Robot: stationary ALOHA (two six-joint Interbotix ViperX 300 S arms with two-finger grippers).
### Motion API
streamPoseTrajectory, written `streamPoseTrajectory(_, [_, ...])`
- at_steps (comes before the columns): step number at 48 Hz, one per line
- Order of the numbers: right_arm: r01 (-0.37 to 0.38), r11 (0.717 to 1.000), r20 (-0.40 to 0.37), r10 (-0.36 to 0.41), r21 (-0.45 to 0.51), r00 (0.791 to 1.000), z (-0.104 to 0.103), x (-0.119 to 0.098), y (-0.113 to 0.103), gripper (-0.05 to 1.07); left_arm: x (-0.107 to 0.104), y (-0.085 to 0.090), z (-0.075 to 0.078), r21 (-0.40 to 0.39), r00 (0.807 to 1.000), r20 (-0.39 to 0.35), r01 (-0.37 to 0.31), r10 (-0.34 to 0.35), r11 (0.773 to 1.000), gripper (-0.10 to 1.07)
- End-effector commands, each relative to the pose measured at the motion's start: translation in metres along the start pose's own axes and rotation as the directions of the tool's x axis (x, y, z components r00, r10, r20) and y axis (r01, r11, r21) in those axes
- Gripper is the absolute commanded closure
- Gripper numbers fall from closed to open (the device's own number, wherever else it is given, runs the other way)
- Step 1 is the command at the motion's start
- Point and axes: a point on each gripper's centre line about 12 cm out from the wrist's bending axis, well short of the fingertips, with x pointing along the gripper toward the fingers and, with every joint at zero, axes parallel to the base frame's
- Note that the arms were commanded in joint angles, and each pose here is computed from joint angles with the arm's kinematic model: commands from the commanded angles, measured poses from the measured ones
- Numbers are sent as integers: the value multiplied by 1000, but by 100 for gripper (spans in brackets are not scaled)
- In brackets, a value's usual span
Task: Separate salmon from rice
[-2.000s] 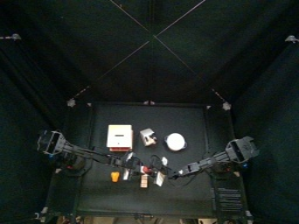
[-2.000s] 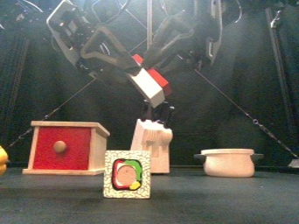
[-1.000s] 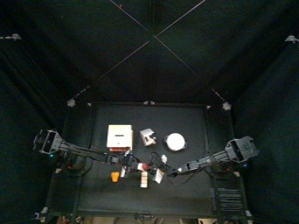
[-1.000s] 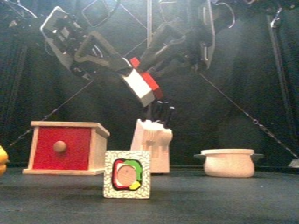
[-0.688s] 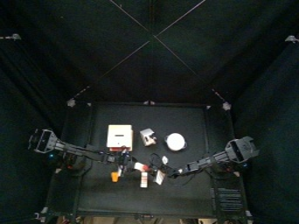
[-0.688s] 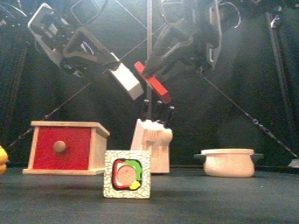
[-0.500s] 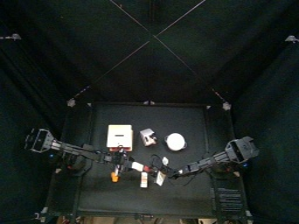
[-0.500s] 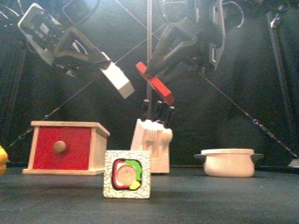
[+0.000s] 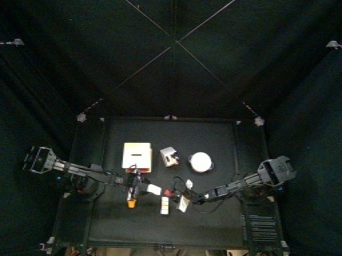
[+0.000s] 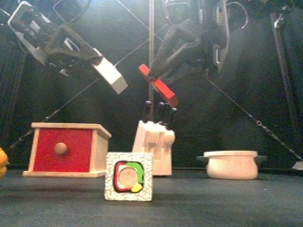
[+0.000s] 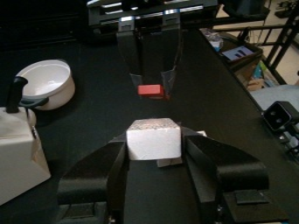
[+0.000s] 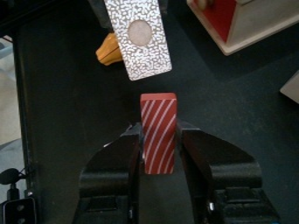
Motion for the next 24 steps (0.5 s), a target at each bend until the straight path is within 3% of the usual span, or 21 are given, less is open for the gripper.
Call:
streamPoseTrajectory(1, [-22, 1000, 37, 21, 17, 999, 15, -8, 5, 54, 0, 0, 7, 5, 1000, 26, 0, 0, 1000, 39])
streamPoseTrajectory(24, [-13, 995, 7, 12, 97, 1000, 11, -8, 2, 54, 0, 0, 7, 5, 1000, 28, 1, -2, 1000, 39])
